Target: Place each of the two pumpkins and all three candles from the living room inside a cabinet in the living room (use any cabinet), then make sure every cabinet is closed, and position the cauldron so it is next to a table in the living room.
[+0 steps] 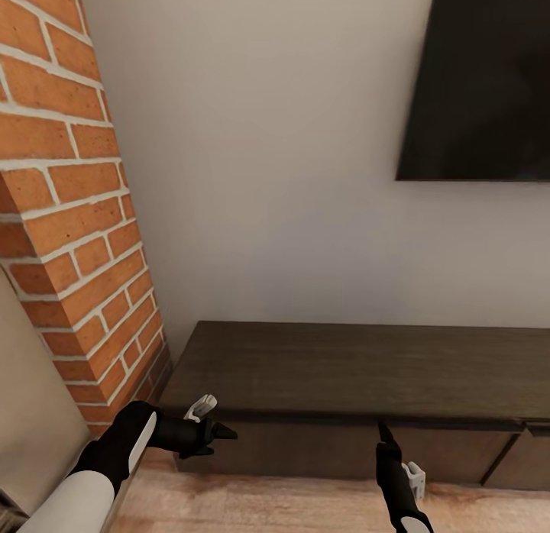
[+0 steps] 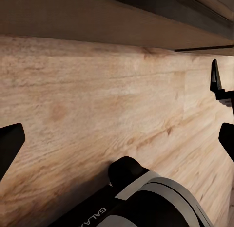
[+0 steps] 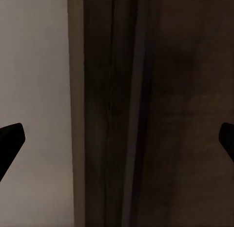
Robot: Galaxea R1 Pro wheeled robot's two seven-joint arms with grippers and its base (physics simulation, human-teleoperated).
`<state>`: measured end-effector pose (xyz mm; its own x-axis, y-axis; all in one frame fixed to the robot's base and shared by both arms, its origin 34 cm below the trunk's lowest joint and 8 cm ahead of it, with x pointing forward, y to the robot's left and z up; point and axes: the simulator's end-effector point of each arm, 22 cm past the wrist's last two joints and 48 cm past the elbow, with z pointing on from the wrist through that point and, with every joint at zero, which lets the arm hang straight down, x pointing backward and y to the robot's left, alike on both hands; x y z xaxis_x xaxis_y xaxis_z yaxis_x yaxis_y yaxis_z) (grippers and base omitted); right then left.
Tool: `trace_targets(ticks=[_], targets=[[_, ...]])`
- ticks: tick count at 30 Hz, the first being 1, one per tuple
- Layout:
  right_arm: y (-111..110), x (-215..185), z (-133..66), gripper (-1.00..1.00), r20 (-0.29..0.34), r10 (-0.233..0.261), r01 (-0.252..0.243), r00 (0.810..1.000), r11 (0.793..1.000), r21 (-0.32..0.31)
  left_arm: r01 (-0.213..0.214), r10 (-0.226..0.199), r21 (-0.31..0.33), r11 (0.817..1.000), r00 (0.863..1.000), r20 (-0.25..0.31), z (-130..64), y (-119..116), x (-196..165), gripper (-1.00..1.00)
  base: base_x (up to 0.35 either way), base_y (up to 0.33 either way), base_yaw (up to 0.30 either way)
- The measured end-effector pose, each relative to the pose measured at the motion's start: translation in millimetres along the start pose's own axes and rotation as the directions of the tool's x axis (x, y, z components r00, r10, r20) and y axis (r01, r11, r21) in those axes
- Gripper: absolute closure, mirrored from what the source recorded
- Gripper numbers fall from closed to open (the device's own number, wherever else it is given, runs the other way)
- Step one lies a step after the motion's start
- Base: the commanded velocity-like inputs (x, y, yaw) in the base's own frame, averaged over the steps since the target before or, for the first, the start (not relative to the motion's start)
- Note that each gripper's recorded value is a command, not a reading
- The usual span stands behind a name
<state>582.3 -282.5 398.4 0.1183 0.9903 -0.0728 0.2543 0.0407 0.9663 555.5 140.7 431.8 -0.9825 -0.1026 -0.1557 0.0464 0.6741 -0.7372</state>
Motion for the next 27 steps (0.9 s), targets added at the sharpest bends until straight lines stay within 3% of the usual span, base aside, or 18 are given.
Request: trace_targets(ticks=[27], targets=[[-0.3,0.1,-0.1,-1.00,0.000,0.000,0.000,1.000,1.000,0.001,0.000,0.000,0.000,1.000,1.000,0.000,0.0,0.0,0.0,-1.00,0.055,0.000,0.000]])
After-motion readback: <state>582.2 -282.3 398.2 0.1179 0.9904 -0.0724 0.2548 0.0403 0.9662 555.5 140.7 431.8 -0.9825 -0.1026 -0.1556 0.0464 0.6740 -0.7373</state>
